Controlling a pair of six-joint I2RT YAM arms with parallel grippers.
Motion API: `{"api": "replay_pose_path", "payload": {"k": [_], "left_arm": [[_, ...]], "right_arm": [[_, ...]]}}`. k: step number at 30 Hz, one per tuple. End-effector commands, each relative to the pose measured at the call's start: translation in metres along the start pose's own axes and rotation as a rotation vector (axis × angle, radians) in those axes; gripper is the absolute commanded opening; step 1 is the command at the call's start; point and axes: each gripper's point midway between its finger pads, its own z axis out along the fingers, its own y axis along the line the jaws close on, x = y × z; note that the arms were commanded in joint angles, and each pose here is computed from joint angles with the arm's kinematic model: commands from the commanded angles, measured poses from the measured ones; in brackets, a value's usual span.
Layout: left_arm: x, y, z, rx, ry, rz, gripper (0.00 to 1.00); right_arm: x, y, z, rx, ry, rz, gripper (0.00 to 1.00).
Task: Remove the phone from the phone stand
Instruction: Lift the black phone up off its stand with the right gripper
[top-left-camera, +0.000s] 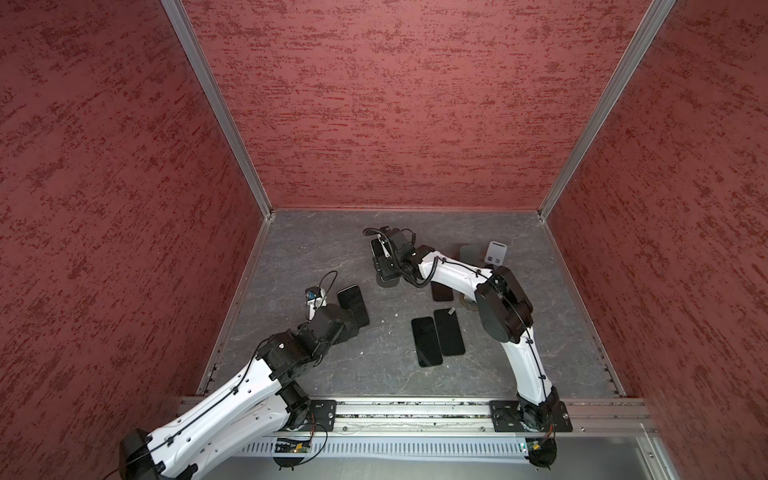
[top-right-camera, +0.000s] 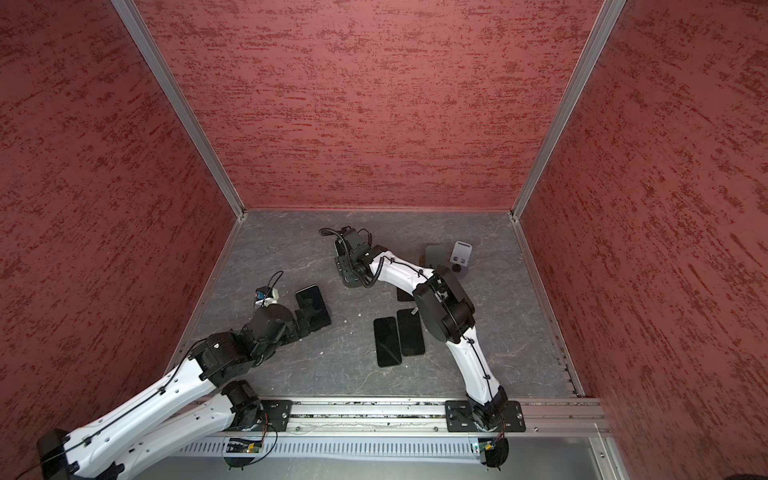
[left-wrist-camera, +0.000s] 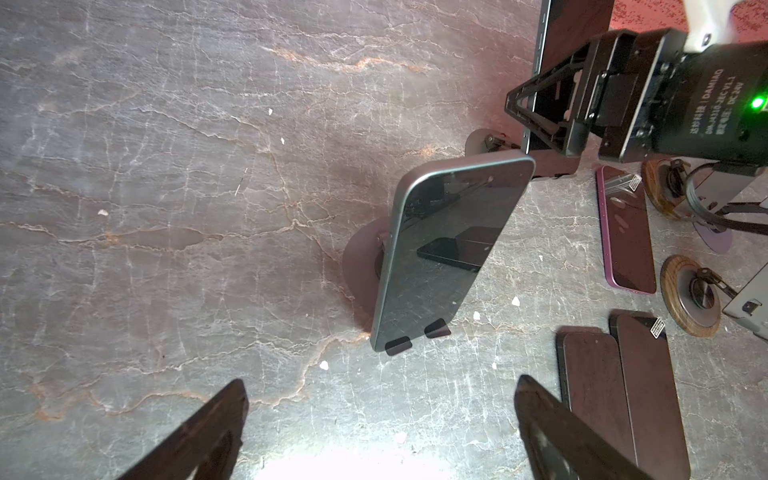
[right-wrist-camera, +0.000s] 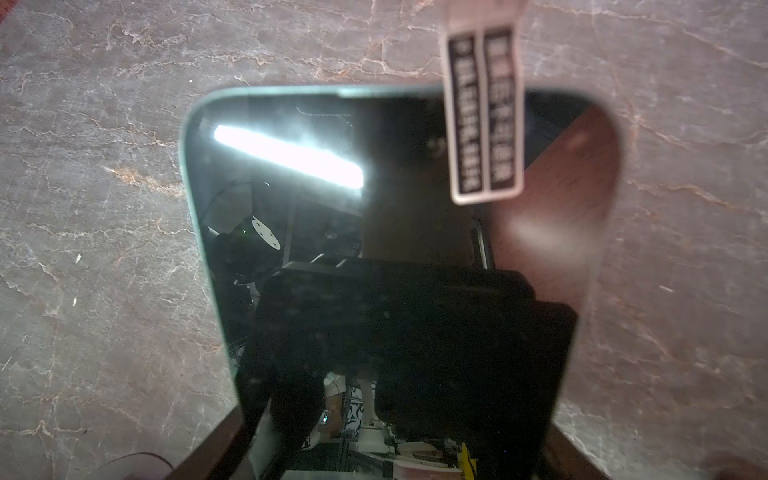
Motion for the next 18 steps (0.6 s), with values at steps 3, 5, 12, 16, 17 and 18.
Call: {"api": "replay_pose_path", "payload": {"k": [3, 5, 12, 16, 17, 18], "left_arm": [[-0.002, 0.000, 0.000, 0.013, -0.012, -0.005, 1.00], [-0.002, -0.001, 0.000, 0.019, -0.011, -0.008, 1.00], [-0.002, -0.001, -0.002, 0.026, -0.011, -0.019, 1.00], [-0.002, -0.001, -0.003, 0.031, -0.010, -0.021, 1.00], [-0.002, -0.001, -0.003, 0.033, -0.011, -0.023, 1.00], [-0.001, -0.001, -0.003, 0.033, -0.008, -0.026, 1.00]], "right_arm": [[-0.025, 0.008, -0.023, -0.027, -0.055, 0.019, 0.50], [-0.029, 0.009, -0.027, -0.032, -0.063, 0.021, 0.50], [-0.037, 0.010, -0.044, -0.042, -0.084, 0.033, 0.50], [-0.042, 0.011, -0.055, -0.051, -0.102, 0.039, 0.50], [-0.043, 0.011, -0.058, -0.053, -0.109, 0.039, 0.51], [-0.046, 0.011, -0.062, -0.055, -0.118, 0.040, 0.51]]}}
